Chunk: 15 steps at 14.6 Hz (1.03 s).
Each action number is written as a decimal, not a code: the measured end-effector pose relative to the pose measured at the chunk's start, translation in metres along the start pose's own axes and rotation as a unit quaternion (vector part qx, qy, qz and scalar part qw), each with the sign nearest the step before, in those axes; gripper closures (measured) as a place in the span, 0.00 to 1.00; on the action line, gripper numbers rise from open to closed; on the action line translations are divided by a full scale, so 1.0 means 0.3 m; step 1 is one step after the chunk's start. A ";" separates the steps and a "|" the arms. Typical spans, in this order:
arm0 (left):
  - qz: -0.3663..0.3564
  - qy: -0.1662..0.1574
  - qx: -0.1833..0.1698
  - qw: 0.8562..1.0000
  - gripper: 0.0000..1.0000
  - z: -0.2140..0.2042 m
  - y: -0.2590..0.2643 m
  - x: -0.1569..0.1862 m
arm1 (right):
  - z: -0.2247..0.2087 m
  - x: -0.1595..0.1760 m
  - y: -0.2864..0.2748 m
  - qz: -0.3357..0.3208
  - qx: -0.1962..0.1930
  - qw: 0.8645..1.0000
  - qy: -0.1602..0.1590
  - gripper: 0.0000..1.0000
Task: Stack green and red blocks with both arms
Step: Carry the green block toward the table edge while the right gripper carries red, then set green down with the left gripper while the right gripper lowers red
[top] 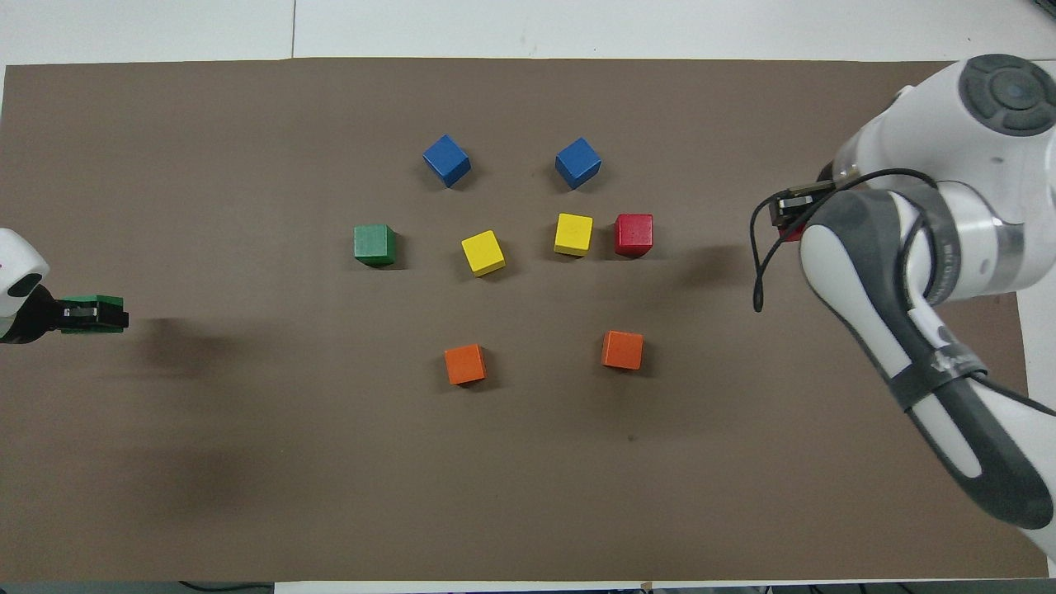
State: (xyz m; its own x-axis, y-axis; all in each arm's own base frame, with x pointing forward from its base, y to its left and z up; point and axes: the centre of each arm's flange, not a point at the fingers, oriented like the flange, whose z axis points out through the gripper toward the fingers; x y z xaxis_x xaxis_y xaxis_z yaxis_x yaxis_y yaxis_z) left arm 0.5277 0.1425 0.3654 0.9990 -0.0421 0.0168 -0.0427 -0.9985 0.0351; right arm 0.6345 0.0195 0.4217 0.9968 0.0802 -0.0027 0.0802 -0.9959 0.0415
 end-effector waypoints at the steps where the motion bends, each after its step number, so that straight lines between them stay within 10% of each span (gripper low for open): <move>1: 0.001 0.001 0.000 1.000 0.44 0.028 0.006 -0.007 | 0.024 -0.008 0.085 0.000 0.000 1.000 0.001 0.45; 15: 0.006 -0.025 -0.011 1.000 0.44 0.240 0.026 -0.014 | 0.316 -0.056 0.252 -0.004 0.003 1.000 0.011 0.45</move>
State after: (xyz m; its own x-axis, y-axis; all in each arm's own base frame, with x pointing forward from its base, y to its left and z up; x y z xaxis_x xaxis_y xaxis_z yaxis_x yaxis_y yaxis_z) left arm 0.5242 0.1324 0.2935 0.9979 -0.0554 -0.0327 -0.0535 -0.9970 0.0564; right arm 0.6238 -0.0611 0.3302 0.9960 0.0881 0.0180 0.0874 -0.9956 0.0346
